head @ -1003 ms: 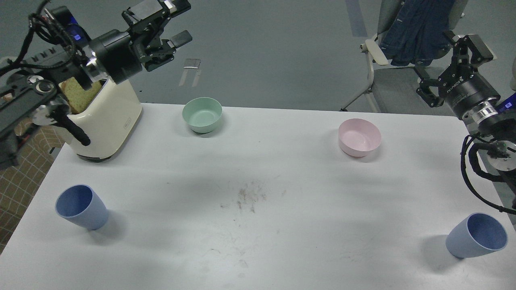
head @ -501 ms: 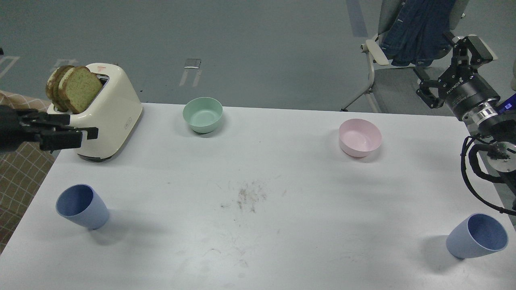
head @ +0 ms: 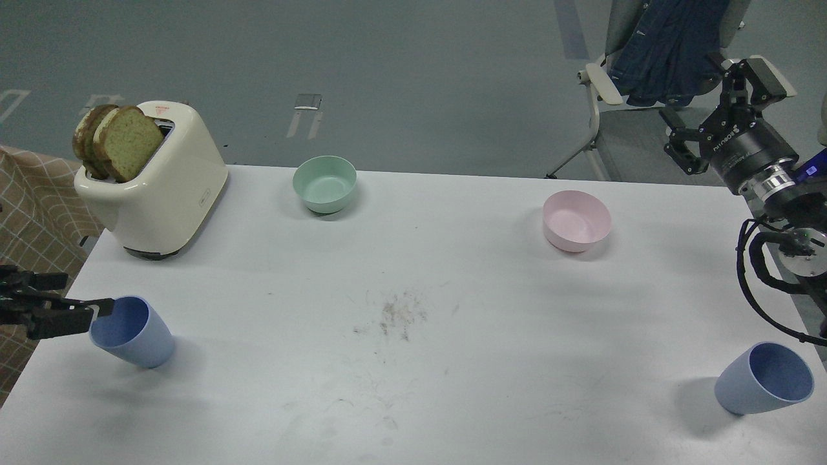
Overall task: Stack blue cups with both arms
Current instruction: 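Lower the left gripper toward the blue cup nearest the left arm, then close the left gripper on the blue cup's rim and lift it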
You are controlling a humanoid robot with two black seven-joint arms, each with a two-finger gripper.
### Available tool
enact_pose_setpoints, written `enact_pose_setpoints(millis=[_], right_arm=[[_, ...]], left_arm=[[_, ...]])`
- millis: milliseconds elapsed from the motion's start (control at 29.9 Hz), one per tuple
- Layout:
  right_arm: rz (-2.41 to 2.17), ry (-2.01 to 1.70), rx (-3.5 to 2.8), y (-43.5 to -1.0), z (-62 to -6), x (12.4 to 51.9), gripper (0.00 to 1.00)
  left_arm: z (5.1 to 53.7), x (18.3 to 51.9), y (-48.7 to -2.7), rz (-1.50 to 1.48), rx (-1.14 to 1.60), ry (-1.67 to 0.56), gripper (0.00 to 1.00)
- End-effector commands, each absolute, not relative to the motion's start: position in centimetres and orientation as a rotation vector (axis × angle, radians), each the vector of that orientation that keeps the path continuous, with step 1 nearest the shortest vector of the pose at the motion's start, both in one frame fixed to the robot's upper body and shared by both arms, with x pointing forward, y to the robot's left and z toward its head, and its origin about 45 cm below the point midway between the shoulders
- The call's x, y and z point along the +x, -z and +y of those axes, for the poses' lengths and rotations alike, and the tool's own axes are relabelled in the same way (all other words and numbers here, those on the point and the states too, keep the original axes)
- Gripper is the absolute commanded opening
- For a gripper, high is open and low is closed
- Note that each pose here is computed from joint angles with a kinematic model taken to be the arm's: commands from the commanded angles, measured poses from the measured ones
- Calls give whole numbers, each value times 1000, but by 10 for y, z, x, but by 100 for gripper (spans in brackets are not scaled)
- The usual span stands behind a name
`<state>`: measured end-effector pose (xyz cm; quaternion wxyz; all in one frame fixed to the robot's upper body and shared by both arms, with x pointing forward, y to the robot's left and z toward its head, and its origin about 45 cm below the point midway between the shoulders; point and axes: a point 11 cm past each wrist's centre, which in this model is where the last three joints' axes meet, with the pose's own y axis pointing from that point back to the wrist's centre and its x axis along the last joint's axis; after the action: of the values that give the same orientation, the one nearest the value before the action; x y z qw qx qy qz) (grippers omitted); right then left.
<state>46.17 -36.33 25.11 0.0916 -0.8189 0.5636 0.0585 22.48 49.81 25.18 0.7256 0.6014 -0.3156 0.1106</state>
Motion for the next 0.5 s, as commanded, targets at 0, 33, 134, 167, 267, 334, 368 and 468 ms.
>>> enact_pose_setpoints(millis=[0,33,134,167,267,334,368,468], right_arm=[[1678,-176,-2432,-250,-364,461,100],[1677,-179,-2433,-249,-364,461,100],[1678,-180,-2433,-249,-364,460,100],[1681,-181,-2433,-248,-365,460,100],[1682,-183,-2432,-247,-365,459,100],[1687,-178,-2430,-249,-368,459,100],[1688,-178,-2428,-249,-368,459,100],[1688,-177,-2430,-249,-368,459,100]], left_arm=[[498,228,-239,-683,1322,-237,89],[498,228,-237,-683,1321,-238,89],[506,230,-231,-677,1341,-242,84],[507,231,-228,-670,1345,-243,79],[508,228,-224,-659,1348,-235,73],[508,225,-222,-650,1349,-228,64],[508,225,-221,-650,1347,-227,55],[508,225,-221,-649,1347,-226,47]])
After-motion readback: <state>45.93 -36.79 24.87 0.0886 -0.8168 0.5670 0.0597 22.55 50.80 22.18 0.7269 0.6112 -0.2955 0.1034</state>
